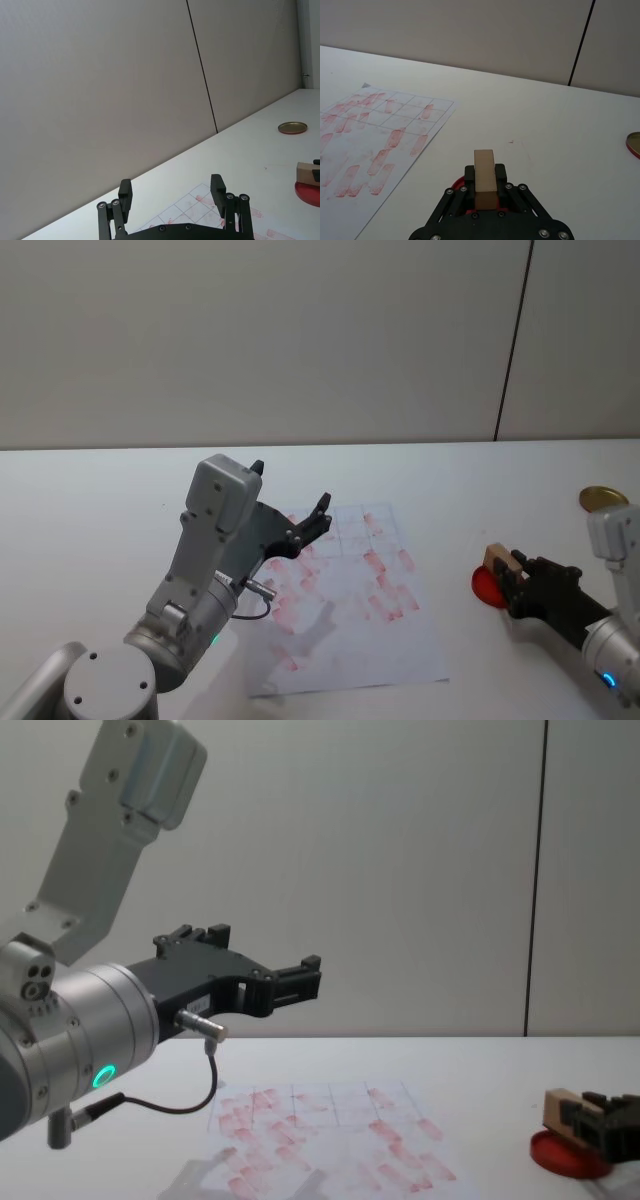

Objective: Use the one hand to pick up the stamp and affix it onto the A4 paper.

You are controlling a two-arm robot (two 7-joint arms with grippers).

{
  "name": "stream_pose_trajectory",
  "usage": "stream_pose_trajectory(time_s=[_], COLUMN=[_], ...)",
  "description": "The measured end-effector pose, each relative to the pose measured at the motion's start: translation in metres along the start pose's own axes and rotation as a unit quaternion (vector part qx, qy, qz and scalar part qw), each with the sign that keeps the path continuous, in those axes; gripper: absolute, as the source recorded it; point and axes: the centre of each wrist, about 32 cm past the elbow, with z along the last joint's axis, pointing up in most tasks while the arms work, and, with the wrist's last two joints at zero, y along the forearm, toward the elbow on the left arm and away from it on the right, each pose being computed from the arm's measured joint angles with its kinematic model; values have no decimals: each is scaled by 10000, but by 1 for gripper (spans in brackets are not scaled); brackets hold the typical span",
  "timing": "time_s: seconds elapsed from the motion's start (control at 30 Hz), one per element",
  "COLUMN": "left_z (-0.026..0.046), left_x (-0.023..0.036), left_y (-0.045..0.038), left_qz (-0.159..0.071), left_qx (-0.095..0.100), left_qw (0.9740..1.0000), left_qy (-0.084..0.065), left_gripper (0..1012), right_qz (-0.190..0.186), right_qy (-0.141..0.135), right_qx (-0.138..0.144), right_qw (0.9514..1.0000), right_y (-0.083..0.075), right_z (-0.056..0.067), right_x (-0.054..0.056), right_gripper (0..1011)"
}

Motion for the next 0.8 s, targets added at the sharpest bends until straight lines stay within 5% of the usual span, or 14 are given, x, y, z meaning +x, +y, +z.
stream_pose_trajectory(time_s=[0.43, 0.8], left_z=[0, 0], left_x=[0, 0], left_y=[0, 0], left_qz=[0, 0], left_qx=[0, 0], left_qw=[10000, 10000], left_qy=[0, 0], left_gripper=[993, 993], right_qz=[-14, -2], right_qy=[25, -91], right_qx=[-10, 304], right_qw=[10000, 9995], right_y=[6, -37], right_z=[-21, 103], right_x=[13, 2], right_gripper=[591, 910])
